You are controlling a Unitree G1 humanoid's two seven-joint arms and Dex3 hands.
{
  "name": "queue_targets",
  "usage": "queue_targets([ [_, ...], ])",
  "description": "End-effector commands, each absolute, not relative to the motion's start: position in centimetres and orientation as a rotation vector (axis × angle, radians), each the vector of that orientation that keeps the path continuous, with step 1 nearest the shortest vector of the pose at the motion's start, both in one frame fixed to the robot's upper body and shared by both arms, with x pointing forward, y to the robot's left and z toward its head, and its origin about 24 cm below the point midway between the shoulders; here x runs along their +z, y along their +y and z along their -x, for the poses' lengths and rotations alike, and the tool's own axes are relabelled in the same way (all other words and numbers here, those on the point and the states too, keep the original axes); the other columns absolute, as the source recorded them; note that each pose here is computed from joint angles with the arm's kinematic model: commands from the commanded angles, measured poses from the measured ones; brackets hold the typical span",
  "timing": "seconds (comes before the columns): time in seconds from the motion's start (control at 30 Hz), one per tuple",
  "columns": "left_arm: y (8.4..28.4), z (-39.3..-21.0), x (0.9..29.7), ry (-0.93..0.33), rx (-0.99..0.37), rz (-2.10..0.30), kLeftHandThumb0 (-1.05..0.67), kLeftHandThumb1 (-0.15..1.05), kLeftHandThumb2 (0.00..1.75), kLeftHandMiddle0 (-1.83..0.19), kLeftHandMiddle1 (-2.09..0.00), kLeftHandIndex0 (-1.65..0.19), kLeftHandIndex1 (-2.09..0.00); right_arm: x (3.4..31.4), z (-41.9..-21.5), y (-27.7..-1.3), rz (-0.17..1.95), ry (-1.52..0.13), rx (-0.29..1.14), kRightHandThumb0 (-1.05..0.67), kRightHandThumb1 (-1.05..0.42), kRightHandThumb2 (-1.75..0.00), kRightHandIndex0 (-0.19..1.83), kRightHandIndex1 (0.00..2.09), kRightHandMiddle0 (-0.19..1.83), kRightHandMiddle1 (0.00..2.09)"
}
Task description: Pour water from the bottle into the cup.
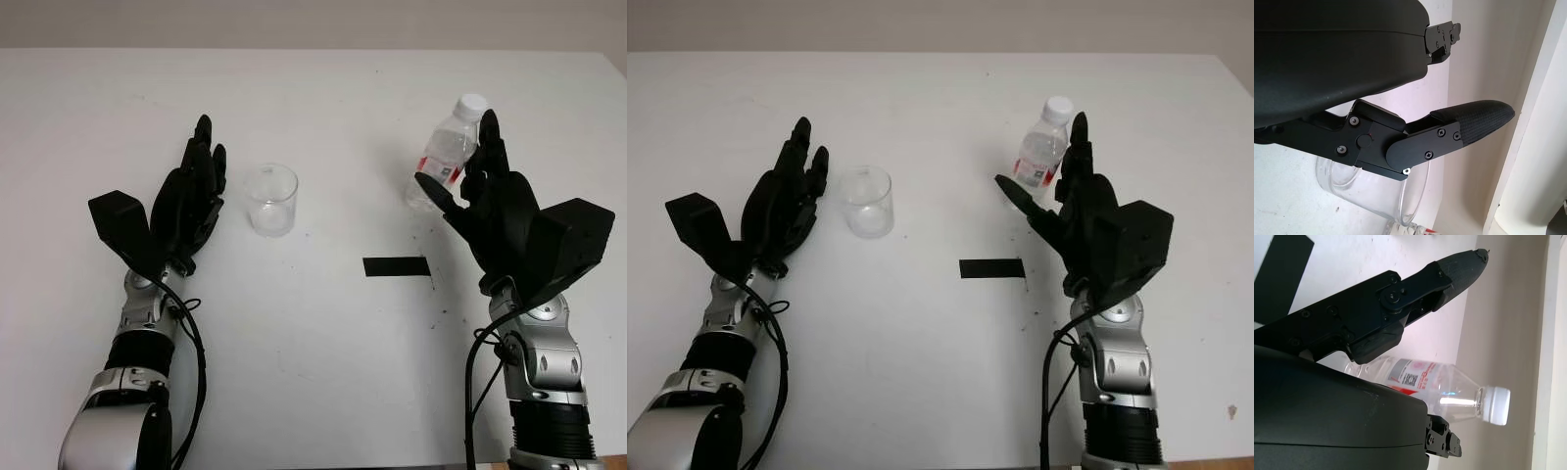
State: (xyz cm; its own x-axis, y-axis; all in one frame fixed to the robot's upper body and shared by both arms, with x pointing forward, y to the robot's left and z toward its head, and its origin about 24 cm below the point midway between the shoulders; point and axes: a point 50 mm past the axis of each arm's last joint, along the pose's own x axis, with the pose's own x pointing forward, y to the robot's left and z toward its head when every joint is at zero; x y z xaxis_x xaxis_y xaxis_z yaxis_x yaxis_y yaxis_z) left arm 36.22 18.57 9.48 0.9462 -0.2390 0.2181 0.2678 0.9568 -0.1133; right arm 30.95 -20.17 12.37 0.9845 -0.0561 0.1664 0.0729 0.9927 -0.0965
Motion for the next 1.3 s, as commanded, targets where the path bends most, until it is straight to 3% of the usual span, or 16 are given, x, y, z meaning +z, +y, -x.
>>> queue_targets([
  [0.0, 18.9, -36.2, 9.8, -0.216, -0.255, 0.122, -0.82, 1.05, 0.77, 0.19, 0.0, 0.19, 0.0, 12.7, -31.4, -20.8, 0.132, -0.179, -0.085, -0.92, -0.92, -0.07, -0.19, 0.0, -0.19, 0.0],
  [0.17, 18.9, -36.2, 9.8, -0.218, -0.256, 0.127, -0.82, 1.05, 0.77, 0.19, 0.0, 0.19, 0.0, 12.4, -32.6, -21.5, 0.138, -0.139, -0.109, -0.85, -0.92, -0.06, -0.19, 0.0, -0.19, 0.0],
  [0.7, 19.0, -36.1, 9.9, -0.228, -0.253, 0.107, -0.82, 1.05, 0.78, 0.19, 0.0, 0.19, 0.0, 13.2, -36.2, -22.2, 0.255, -0.087, -0.1, -0.99, -0.92, -0.05, -0.19, 0.0, -0.19, 0.0],
  [1.17, 18.4, -36.1, 9.7, -0.227, -0.245, 0.121, -0.82, 1.05, 0.77, 0.19, 0.0, 0.19, 0.0, 13.8, -37.4, -20.9, 0.137, -0.137, 0.011, -0.88, -0.87, -0.04, -0.19, 0.0, -0.19, 0.0],
  [1.23, 18.4, -36.1, 9.6, -0.227, -0.247, 0.127, -0.82, 1.05, 0.77, 0.19, 0.0, 0.19, 0.0, 13.8, -37.6, -20.8, 0.14, -0.144, -0.016, -0.81, -0.85, -0.04, -0.14, 0.03, -0.17, 0.02],
  [1.27, 18.4, -36.1, 9.6, -0.228, -0.244, 0.129, -0.82, 1.05, 0.76, 0.19, 0.0, 0.19, 0.0, 13.8, -37.7, -20.7, 0.144, -0.144, -0.04, -0.76, -0.85, -0.04, -0.02, 0.09, -0.08, 0.06],
])
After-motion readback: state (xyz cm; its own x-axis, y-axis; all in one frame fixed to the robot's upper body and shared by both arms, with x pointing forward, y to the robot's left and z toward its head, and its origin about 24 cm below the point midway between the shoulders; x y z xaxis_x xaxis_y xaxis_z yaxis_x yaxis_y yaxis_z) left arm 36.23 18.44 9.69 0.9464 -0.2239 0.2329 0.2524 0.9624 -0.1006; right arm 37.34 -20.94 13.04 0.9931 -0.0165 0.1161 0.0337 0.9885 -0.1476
